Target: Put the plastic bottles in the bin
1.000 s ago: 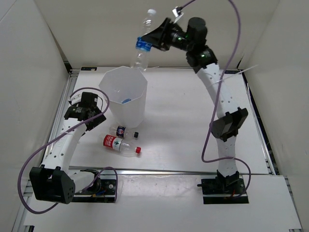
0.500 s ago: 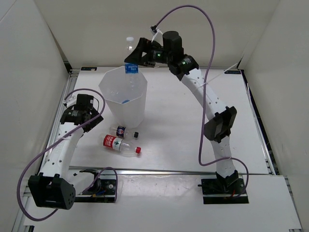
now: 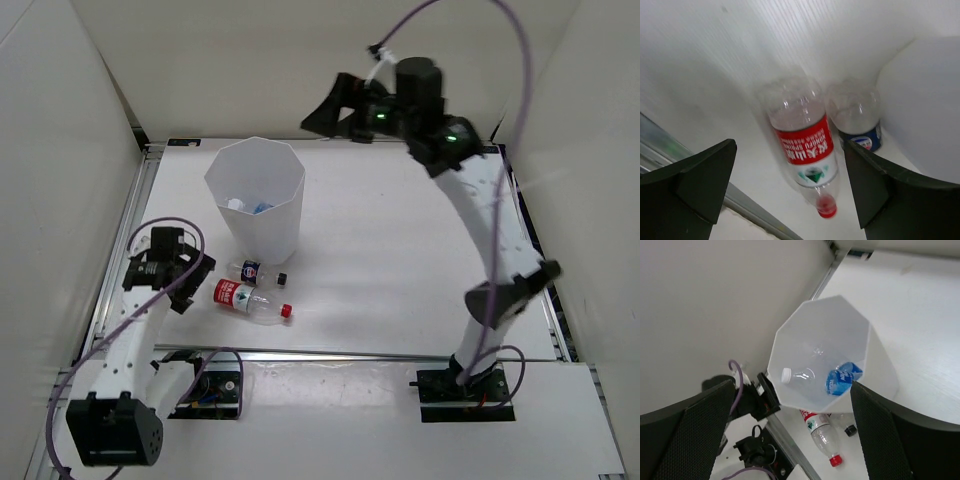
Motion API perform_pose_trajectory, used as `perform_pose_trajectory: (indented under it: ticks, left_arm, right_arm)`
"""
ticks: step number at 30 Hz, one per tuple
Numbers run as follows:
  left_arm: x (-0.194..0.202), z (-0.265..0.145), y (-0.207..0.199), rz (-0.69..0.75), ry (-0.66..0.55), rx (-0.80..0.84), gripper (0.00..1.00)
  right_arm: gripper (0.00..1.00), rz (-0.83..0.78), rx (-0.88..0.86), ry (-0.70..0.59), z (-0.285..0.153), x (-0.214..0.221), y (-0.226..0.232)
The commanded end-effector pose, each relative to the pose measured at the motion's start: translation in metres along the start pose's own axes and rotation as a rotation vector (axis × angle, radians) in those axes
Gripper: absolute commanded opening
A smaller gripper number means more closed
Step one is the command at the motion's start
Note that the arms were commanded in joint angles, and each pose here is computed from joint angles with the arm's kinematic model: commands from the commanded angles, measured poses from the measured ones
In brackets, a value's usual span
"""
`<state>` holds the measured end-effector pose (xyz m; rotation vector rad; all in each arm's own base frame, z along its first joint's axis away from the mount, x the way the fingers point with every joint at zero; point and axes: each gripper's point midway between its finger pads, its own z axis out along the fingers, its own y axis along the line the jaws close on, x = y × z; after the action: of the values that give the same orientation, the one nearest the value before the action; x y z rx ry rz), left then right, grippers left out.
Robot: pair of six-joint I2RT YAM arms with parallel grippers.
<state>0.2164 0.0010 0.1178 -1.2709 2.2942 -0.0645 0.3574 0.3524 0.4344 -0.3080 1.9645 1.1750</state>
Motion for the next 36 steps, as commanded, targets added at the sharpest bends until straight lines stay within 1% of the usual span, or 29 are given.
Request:
perform_pose_trajectory:
  ticks: [1, 2, 3, 4, 6, 7, 8, 10, 11, 12, 13, 16, 20, 22, 25, 28, 29, 31, 32, 34, 35, 36]
  left_arm:
    - [0.034, -0.004, -0.022, -0.189, 0.151, 0.188, 1.00]
    - [0.041, -0.003, -0.021, -0.282, 0.192, 0.186, 1.00]
    - [0.051, -0.006, -0.023, -0.320, 0.256, 0.205, 1.00]
    - [0.051, -0.005, -0.020, -0.372, 0.271, 0.209, 1.00]
    - [0.056, -0.002, -0.017, -0.419, 0.307, 0.198, 1.00]
    - [0.055, -0.002, -0.017, -0.427, 0.311, 0.201, 1.00]
    - [0.055, -0.001, -0.017, -0.444, 0.322, 0.192, 1.00]
    - [0.058, 0.001, -0.019, -0.466, 0.342, 0.189, 1.00]
    - [0.059, 0.004, -0.021, -0.465, 0.351, 0.198, 1.00]
    - [0.063, 0.009, -0.020, -0.455, 0.354, 0.203, 1.00]
    - [0.058, 0.012, -0.024, -0.455, 0.337, 0.215, 1.00]
    - [0.060, 0.022, -0.019, -0.457, 0.326, 0.185, 1.00]
    - [0.064, 0.037, -0.007, -0.400, 0.311, 0.106, 1.00]
    - [0.063, 0.042, -0.007, -0.379, 0.304, 0.097, 1.00]
    - [0.067, 0.054, -0.004, -0.335, 0.322, 0.067, 1.00]
    - [0.072, 0.062, 0.001, -0.311, 0.346, 0.028, 1.00]
    - [0.073, 0.064, 0.001, -0.302, 0.347, 0.029, 0.99]
    - [0.075, 0.067, 0.003, -0.302, 0.352, 0.021, 0.94]
    - [0.078, 0.068, 0.006, -0.302, 0.357, 0.013, 0.79]
    - [0.072, 0.070, 0.007, -0.308, 0.337, 0.015, 0.58]
    - [0.069, 0.070, 0.008, -0.304, 0.328, 0.023, 0.50]
    - [0.066, 0.068, 0.006, -0.306, 0.324, 0.042, 0.50]
  right_arm:
    - [1.00, -0.032, 0.053, -0.194, -0.088, -0.045, 0.016]
    - [1.00, -0.020, 0.071, -0.224, -0.107, -0.050, 0.013]
    - [1.00, -0.012, 0.081, -0.215, -0.112, -0.047, 0.009]
    - [1.00, 0.001, 0.091, -0.218, -0.115, -0.047, 0.005]
    - [1.00, 0.027, 0.100, -0.194, -0.115, -0.042, -0.007]
    - [1.00, 0.029, 0.097, -0.193, -0.117, -0.043, -0.008]
    - [1.00, 0.063, 0.107, -0.193, -0.115, -0.048, -0.020]
    - [1.00, 0.079, 0.073, -0.195, -0.118, -0.055, -0.015]
    - [1.00, 0.087, 0.080, -0.187, -0.114, -0.056, -0.022]
    - [1.00, 0.081, 0.074, -0.195, -0.116, -0.058, -0.019]
    - [1.00, 0.085, 0.069, -0.183, -0.113, -0.057, -0.020]
    - [1.00, 0.090, 0.048, -0.177, -0.113, -0.056, -0.016]
    - [1.00, 0.096, 0.053, -0.170, -0.109, -0.056, -0.020]
    - [1.00, 0.081, 0.042, -0.171, -0.110, -0.057, -0.017]
    - [1.00, 0.086, 0.046, -0.164, -0.109, -0.055, -0.019]
    - [1.00, 0.068, 0.048, -0.182, -0.118, -0.055, -0.013]
    - [1.00, 0.060, 0.054, -0.174, -0.116, -0.052, -0.017]
    - [1.00, 0.046, 0.071, -0.195, -0.120, -0.056, -0.018]
    - [1.00, 0.046, 0.071, -0.195, -0.120, -0.056, -0.018]
    - [1.00, 0.036, 0.072, -0.194, -0.122, -0.054, -0.017]
    - [1.00, 0.036, 0.081, -0.200, -0.124, -0.054, -0.018]
    - [1.00, 0.042, 0.086, -0.193, -0.122, -0.051, -0.021]
